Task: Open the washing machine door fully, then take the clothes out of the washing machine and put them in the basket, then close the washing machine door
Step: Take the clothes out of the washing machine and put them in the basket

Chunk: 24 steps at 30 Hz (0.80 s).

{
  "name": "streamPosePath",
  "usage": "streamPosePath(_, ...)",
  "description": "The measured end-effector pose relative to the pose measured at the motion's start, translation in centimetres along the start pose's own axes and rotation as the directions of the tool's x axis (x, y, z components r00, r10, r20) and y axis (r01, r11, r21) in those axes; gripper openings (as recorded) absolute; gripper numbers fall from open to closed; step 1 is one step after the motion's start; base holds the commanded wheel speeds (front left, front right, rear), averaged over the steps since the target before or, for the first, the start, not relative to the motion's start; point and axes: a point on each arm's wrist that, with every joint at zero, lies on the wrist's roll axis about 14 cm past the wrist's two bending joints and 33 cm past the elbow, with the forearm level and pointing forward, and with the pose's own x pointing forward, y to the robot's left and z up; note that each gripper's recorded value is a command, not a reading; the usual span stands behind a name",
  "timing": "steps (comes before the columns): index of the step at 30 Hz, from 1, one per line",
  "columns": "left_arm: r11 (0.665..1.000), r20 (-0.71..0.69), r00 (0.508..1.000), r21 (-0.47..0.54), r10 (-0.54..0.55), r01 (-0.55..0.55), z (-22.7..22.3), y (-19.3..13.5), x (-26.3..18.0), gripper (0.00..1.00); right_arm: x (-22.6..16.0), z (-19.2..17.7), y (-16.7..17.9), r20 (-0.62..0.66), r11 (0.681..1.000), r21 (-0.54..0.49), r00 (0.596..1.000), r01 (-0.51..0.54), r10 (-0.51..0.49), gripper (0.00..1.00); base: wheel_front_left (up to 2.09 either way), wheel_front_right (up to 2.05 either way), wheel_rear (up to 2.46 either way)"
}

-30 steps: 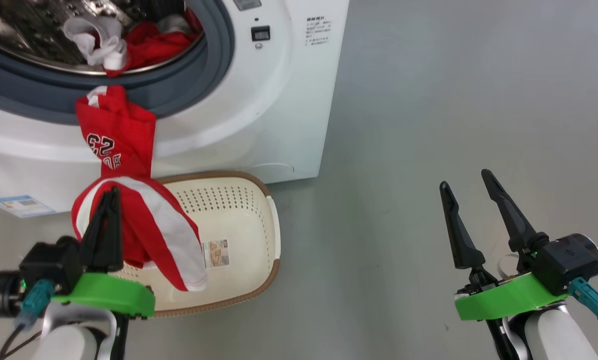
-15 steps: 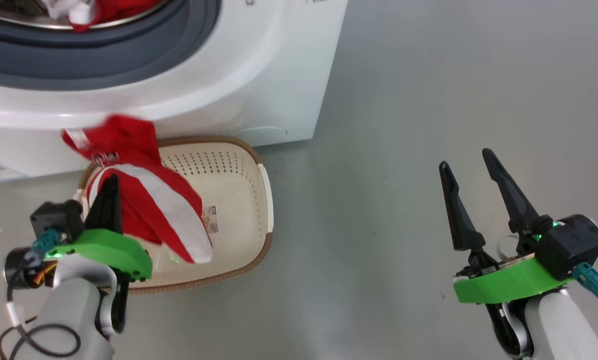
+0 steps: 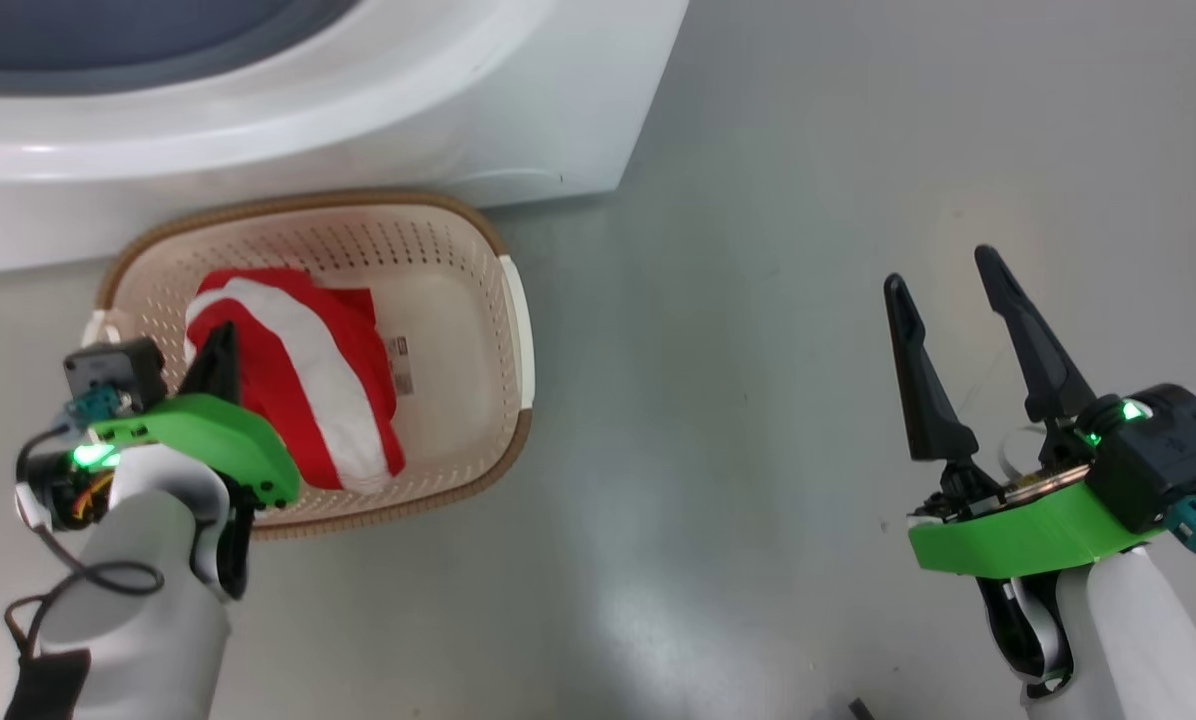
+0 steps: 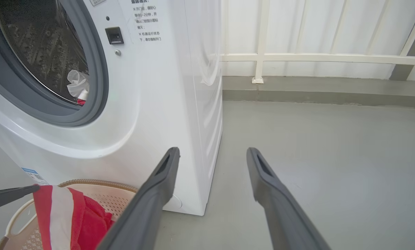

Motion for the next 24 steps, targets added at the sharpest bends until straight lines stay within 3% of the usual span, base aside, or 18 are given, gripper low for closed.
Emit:
streamPosePath(9,1.000,-0.165,0.986,-0.016,0.010,-0.013,-5.0,0.6,1.9,0.00,1.1,-2.4,-0.3,-0.048,1.000,-0.002,0.999,0.001,-0.001,1.00,0.00,0.00,0.00)
streamPosePath(21,1.000,-0.197,0.980,-0.017,0.005,-0.008,-6.2,0.2,2.1,0.00,0.9,-2.7,-0.8,-0.057,1.000,-0.007,0.998,0.013,-0.014,1.00,0.00,0.00,0.00)
streamPosePath(22,1.000,-0.197,0.980,-0.017,0.005,-0.009,-6.2,0.2,2.1,0.25,0.9,-2.6,-0.8,-0.056,1.000,-0.007,0.998,0.013,-0.013,1.00,0.00,0.00,0.00)
streamPosePath(23,1.000,-0.197,0.980,-0.016,0.006,-0.009,-6.1,0.2,2.0,0.88,0.9,-2.6,-0.8,-0.055,1.000,-0.007,0.998,0.013,-0.013,1.00,0.00,0.00,0.00)
streamPosePath(24,1.000,-0.195,0.981,-0.016,0.006,-0.010,-6.1,0.2,1.9,1.00,0.9,-2.5,-0.7,-0.054,1.000,-0.006,0.998,0.012,-0.012,1.00,0.00,0.00,0.00)
